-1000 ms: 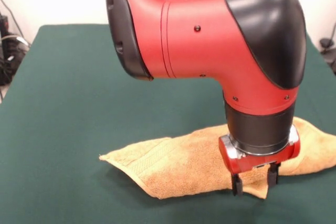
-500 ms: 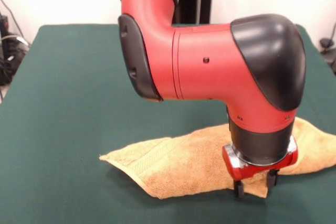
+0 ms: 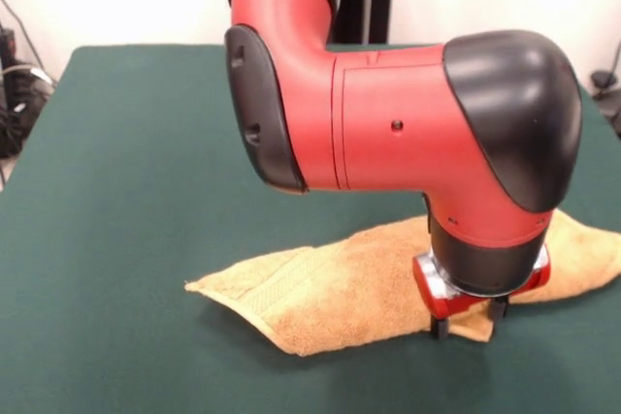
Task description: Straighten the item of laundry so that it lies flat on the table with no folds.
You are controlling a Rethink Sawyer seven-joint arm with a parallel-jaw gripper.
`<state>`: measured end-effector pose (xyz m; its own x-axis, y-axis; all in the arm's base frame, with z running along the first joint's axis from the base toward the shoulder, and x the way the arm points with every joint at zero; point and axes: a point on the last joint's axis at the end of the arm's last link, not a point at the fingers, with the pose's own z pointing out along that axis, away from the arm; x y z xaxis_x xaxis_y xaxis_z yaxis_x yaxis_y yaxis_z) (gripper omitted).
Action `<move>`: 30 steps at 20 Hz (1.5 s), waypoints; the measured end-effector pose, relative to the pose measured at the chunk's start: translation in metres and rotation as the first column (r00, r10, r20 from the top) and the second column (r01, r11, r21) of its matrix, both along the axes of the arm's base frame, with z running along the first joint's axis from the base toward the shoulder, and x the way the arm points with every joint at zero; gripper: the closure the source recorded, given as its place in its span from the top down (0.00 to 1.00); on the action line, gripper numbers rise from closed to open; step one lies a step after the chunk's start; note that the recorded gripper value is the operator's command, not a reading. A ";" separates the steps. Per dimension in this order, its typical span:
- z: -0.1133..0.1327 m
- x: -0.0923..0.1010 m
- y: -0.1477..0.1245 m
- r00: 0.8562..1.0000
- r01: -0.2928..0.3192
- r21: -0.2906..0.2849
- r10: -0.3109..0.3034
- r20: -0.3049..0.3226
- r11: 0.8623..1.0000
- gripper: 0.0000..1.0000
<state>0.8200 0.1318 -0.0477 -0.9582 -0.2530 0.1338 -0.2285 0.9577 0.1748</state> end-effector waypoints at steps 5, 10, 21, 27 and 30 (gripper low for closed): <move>-0.002 -0.006 0.002 0.998 -0.022 -0.016 0.021 -0.056 1.000 1.00; -0.003 -0.006 0.006 0.997 -0.039 -0.036 0.037 -0.066 0.999 1.00; -0.005 -0.005 0.004 0.997 -0.043 -0.045 0.040 -0.062 0.998 0.00; -0.005 -0.005 0.004 0.997 -0.043 -0.045 0.040 -0.061 0.998 0.00; -0.004 -0.004 0.004 0.998 -0.043 -0.046 0.040 -0.058 0.998 0.00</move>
